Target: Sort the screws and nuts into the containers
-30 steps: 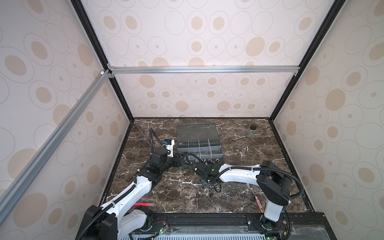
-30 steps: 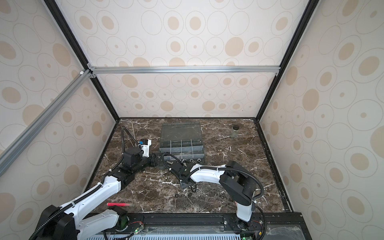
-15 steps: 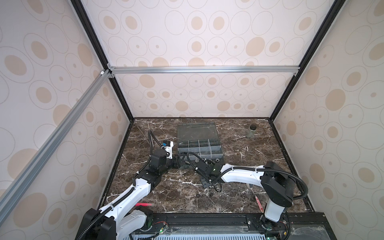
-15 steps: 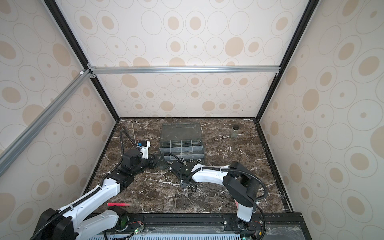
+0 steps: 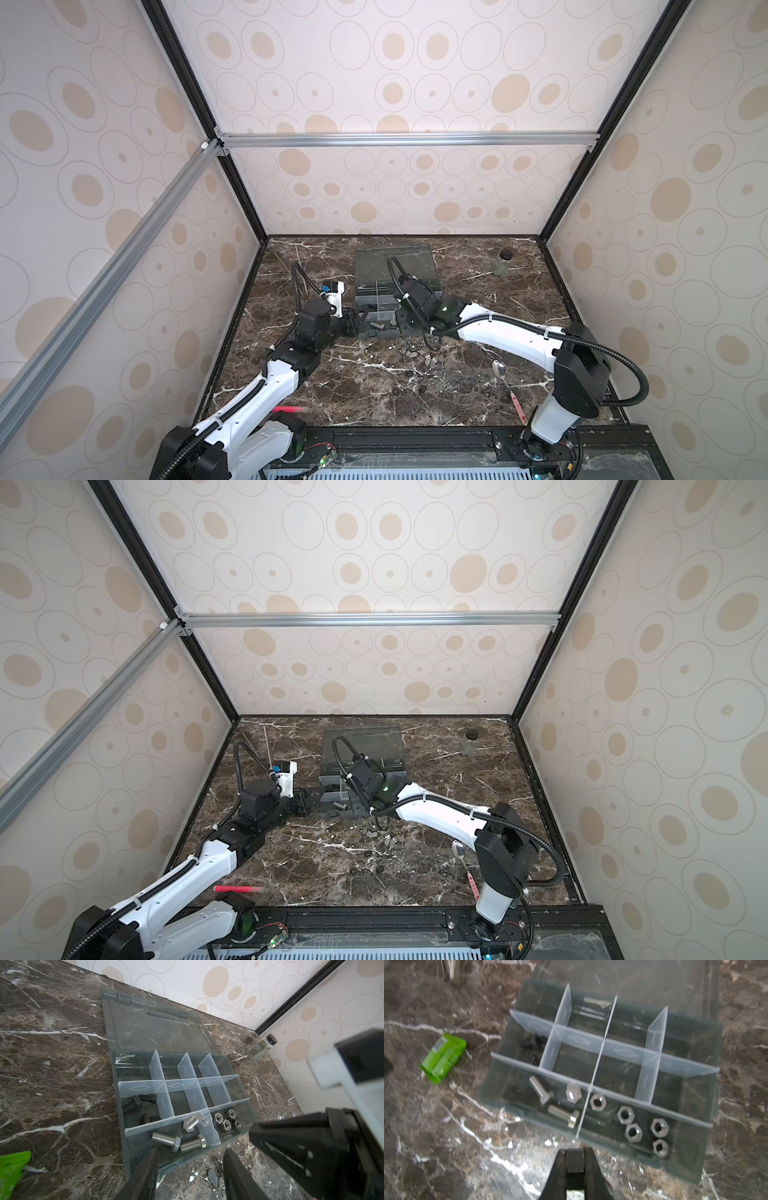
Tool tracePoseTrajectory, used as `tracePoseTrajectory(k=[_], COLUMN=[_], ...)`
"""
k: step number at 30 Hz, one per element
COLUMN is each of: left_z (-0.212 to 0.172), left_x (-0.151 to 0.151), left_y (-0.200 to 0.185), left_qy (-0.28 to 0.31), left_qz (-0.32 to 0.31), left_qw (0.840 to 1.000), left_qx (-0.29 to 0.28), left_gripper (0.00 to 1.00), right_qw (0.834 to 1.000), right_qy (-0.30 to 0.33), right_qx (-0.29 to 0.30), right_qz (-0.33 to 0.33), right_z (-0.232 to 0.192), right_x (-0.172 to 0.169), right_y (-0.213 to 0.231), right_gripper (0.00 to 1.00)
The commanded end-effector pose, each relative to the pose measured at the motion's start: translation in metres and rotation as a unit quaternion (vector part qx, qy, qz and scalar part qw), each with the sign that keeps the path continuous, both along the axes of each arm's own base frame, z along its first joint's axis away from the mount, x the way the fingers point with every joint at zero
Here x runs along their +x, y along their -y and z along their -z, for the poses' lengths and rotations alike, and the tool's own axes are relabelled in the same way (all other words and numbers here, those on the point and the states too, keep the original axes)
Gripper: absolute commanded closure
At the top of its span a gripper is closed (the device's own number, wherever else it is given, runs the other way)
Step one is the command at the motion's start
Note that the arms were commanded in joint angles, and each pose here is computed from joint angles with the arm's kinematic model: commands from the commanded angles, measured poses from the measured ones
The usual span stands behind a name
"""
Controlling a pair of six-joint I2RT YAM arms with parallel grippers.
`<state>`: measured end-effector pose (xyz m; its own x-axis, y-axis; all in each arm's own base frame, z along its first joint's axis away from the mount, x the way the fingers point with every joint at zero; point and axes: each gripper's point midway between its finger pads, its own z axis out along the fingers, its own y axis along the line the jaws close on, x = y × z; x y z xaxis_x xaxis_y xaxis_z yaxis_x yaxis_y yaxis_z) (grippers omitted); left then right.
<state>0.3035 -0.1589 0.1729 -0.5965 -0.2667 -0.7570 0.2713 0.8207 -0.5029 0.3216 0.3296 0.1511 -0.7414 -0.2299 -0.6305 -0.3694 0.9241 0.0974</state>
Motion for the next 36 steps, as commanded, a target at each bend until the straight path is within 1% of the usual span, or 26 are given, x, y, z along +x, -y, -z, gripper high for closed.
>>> tracePoseTrajectory(k=[1, 9, 12, 18, 21, 36], left_z=[-0.009, -0.004, -0.002, -0.003, -0.003, -0.001], left_x=[0.0, -0.005, -0.006, -0.007, -0.007, -0.007], left_y=[-0.005, -0.006, -0.005, -0.005, -0.005, -0.005], left_qy=[0.009, 0.001, -0.002, -0.001, -0.001, -0.005], left_qz=[-0.012, -0.009, -0.008, -0.006, -0.006, -0.008], left_qw=[1.0, 1.0, 1.0, 1.0, 1.0, 1.0], left_qx=[-0.01, -0.015, -0.019, -0.02, -0.019, -0.019], left_gripper=[0.49, 0.49, 0.49, 0.49, 0.49, 0.49], right_qw=[1.0, 1.0, 0.999, 0.999, 0.999, 0.999], right_qy=[0.004, -0.016, -0.027, -0.037, -0.035, -0.038], right_qx=[0.002, 0.019, 0.018, 0.021, 0.021, 0.03], right_qz=[-0.022, -0.012, -0.009, -0.002, -0.001, 0.0], right_z=[0.003, 0.023, 0.032, 0.04, 0.039, 0.031], right_x=[0.02, 0.06, 0.066, 0.069, 0.069, 0.064], right_y=[-0.019, -0.044, -0.047, -0.047, -0.047, -0.044], right_gripper=[0.89, 0.88, 0.86, 0.78, 0.75, 0.74])
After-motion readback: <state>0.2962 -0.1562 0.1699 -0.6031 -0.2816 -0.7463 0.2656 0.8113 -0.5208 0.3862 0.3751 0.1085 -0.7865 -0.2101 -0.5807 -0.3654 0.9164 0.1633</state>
